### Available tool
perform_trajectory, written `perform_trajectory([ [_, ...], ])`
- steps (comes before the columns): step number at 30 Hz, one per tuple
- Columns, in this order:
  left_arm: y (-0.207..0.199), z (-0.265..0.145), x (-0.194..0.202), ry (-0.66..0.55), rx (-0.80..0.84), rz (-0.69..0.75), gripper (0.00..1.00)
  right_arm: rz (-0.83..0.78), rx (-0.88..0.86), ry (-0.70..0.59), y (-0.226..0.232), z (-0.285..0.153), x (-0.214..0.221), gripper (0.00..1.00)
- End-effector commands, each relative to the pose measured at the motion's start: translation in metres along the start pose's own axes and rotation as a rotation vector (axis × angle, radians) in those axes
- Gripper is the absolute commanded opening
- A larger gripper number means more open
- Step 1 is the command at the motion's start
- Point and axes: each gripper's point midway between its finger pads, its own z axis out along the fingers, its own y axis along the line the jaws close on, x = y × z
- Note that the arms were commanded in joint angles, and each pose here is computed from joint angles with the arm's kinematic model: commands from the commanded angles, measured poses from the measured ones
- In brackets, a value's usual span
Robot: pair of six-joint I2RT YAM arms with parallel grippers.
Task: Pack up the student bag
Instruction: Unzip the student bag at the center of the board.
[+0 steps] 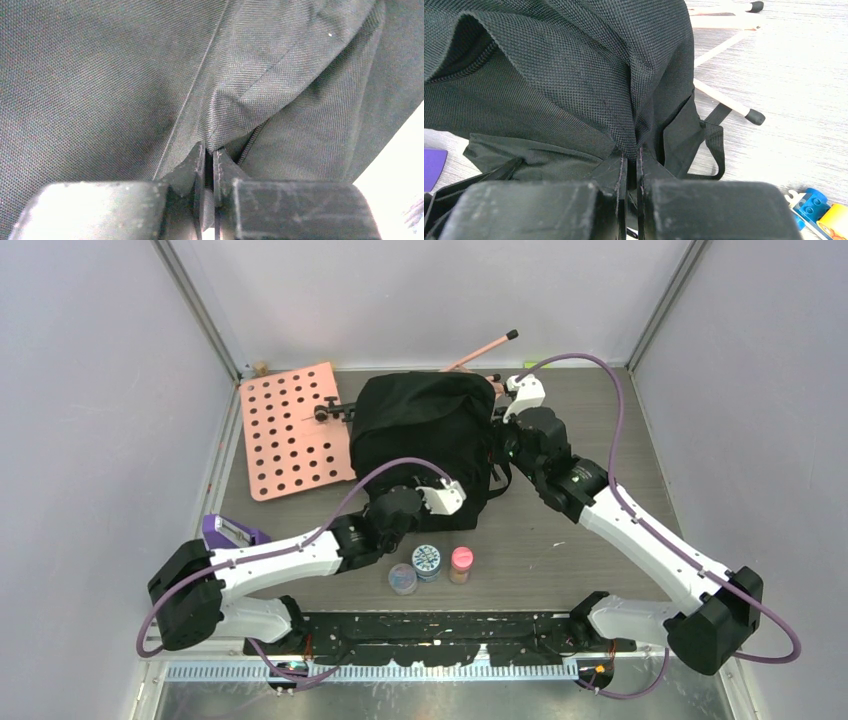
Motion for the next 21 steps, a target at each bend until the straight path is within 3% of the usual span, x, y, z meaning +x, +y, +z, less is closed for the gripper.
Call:
perform_trajectory([
  [1,0.029,-0.006,-0.011,-0.014,0.003,-0.170,0.00,0.047,-0.045,-0.136,0.008,-0.019,-0.042,0.00],
  [5,0.028,-0.010,-0.005,0.029,0.112,-0.264,0.00,0.006,-0.114,-0.143,0.014,-0.037,-0.042,0.04],
  [7,0.026,-0.012,-0.004,0.046,0.186,-0.339,0.00,-0.033,-0.179,-0.137,0.021,-0.047,-0.036,0.21],
  [8,0.024,-0.013,-0.002,0.053,0.222,-0.368,0.00,-0.054,-0.224,-0.120,0.027,-0.050,-0.027,0.40],
  [10,0.017,-0.016,-0.004,0.052,0.293,-0.414,0.00,-0.079,-0.303,-0.111,0.036,-0.059,-0.018,0.59],
  [12,0.012,-0.017,-0.003,0.065,0.338,-0.455,0.00,-0.102,-0.383,-0.113,0.045,-0.070,-0.009,0.70],
  [17,0.008,-0.017,-0.003,0.097,0.424,-0.566,0.00,-0.134,-0.568,-0.164,0.068,-0.107,-0.002,0.79],
  [21,0.006,-0.017,-0.006,0.100,0.477,-0.640,0.00,-0.171,-0.752,-0.119,0.104,-0.130,0.015,0.80],
])
